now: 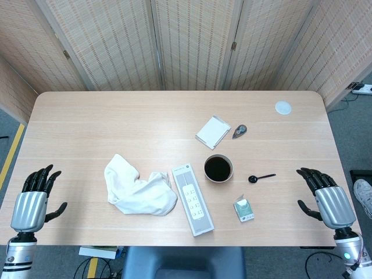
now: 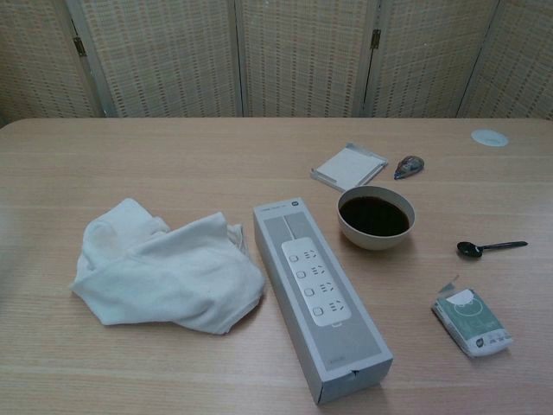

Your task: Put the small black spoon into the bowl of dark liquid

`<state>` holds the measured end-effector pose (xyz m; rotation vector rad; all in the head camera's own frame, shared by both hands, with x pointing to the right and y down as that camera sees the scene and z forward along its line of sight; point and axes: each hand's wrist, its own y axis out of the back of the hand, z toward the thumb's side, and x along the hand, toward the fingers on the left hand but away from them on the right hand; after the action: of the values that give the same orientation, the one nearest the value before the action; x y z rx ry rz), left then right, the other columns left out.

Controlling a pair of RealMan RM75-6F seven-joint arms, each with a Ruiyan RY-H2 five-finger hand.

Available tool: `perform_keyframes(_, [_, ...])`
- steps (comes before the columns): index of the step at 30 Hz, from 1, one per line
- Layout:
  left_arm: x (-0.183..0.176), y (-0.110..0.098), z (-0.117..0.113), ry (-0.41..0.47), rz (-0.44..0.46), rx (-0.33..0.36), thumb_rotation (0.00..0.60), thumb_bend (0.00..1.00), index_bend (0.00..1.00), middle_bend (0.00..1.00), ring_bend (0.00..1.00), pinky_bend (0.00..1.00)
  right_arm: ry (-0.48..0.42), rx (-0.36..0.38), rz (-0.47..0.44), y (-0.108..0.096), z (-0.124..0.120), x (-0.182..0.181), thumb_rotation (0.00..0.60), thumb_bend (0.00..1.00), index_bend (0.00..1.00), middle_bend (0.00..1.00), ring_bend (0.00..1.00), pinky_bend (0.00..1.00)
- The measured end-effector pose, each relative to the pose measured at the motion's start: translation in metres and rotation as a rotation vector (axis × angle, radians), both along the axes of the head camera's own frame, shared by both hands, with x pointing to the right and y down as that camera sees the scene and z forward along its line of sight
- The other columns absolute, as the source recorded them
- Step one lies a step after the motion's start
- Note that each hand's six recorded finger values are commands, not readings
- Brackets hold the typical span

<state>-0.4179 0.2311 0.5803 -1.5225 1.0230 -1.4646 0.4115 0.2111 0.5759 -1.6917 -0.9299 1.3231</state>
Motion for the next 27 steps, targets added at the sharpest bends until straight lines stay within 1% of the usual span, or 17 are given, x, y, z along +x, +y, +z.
perform_keyframes(8, [0.0005, 0.0004, 0.0013, 0.004, 0.001, -0.005, 0.600, 0.25, 0.19, 0.08, 0.11, 0.14, -0.014, 0.037, 0.000, 0.0003, -0.0043, -0.0007, 0.600, 0.21, 0.15, 0.16, 0.15, 0.24])
perform_keyframes(15, [-0.0004, 0.0035, 0.0003, -0.001, -0.005, -0.016, 0.600, 0.25, 0.19, 0.08, 0.11, 0.14, -0.006, 0.042, 0.020, 0.0043, -0.0068, 0.0050, 0.600, 0.21, 0.15, 0.16, 0.15, 0.24])
perform_keyframes(20, [-0.0005, 0.0053, -0.0001, -0.004, -0.008, -0.029, 0.600, 0.25, 0.19, 0.08, 0.11, 0.14, 0.008, 0.036, 0.029, 0.0063, -0.0068, 0.0077, 0.600, 0.21, 0.15, 0.21, 0.16, 0.24])
perform_keyframes(22, [-0.0004, 0.0058, -0.0006, -0.001, -0.009, -0.028, 0.600, 0.25, 0.19, 0.08, 0.11, 0.14, 0.009, 0.033, 0.026, 0.0058, -0.0062, 0.0072, 0.600, 0.21, 0.15, 0.24, 0.18, 0.24])
perform_keyframes(25, [-0.0004, 0.0074, -0.0006, 0.000, -0.009, -0.030, 0.600, 0.25, 0.19, 0.08, 0.11, 0.14, 0.013, 0.027, 0.019, 0.0042, -0.0042, 0.0058, 0.600, 0.22, 0.15, 0.28, 0.23, 0.24])
perform_keyframes(27, [-0.0005, 0.0086, 0.0003, 0.000, -0.010, -0.034, 0.600, 0.25, 0.19, 0.08, 0.11, 0.14, 0.020, 0.018, 0.013, 0.0025, -0.0014, 0.0044, 0.600, 0.22, 0.15, 0.34, 0.31, 0.25])
